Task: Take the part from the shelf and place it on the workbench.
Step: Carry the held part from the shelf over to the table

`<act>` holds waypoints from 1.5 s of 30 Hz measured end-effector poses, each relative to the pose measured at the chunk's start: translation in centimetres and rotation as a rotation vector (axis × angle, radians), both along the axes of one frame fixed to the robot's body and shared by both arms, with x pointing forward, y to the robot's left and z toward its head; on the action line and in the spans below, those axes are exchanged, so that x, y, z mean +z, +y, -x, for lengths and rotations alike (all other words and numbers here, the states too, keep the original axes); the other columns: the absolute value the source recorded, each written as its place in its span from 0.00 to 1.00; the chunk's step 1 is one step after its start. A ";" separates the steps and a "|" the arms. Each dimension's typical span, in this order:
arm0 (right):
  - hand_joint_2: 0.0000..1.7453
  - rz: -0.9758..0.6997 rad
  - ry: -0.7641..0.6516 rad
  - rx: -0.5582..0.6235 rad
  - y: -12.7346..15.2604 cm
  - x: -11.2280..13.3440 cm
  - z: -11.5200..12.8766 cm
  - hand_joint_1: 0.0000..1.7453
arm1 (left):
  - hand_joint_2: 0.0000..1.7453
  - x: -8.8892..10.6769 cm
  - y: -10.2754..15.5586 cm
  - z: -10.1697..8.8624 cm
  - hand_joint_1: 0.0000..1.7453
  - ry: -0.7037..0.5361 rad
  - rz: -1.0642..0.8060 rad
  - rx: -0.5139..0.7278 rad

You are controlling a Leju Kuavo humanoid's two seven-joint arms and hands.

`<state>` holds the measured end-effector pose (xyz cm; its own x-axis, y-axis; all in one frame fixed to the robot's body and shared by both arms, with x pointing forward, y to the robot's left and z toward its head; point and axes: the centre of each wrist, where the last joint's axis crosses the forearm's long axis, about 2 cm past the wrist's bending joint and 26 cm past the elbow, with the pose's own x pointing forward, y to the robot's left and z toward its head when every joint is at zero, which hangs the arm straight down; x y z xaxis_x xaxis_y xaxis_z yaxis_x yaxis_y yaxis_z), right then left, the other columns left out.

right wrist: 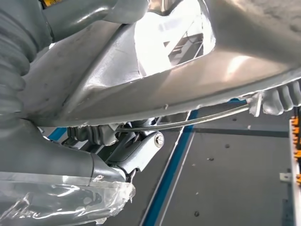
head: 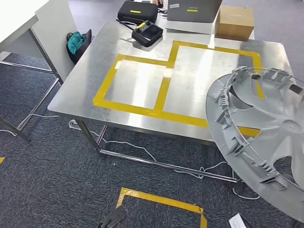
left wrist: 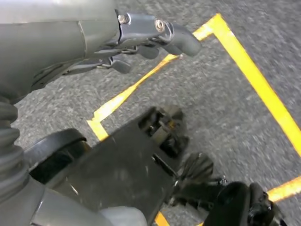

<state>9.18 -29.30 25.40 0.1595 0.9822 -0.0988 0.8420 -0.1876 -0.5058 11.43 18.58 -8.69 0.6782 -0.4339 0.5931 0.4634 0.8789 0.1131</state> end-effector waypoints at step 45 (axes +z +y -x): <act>1.00 -0.038 0.019 0.007 0.4 -0.4 0.1 1.00 | 1.00 0.0 0.5 -0.3 0.00 -0.002 -0.038 0.055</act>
<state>9.09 -28.90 24.96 0.1511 0.9864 -0.0647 0.8333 -0.1623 -0.5284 11.77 19.11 -8.67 0.7004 -0.4186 0.5781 0.4144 0.8980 0.1481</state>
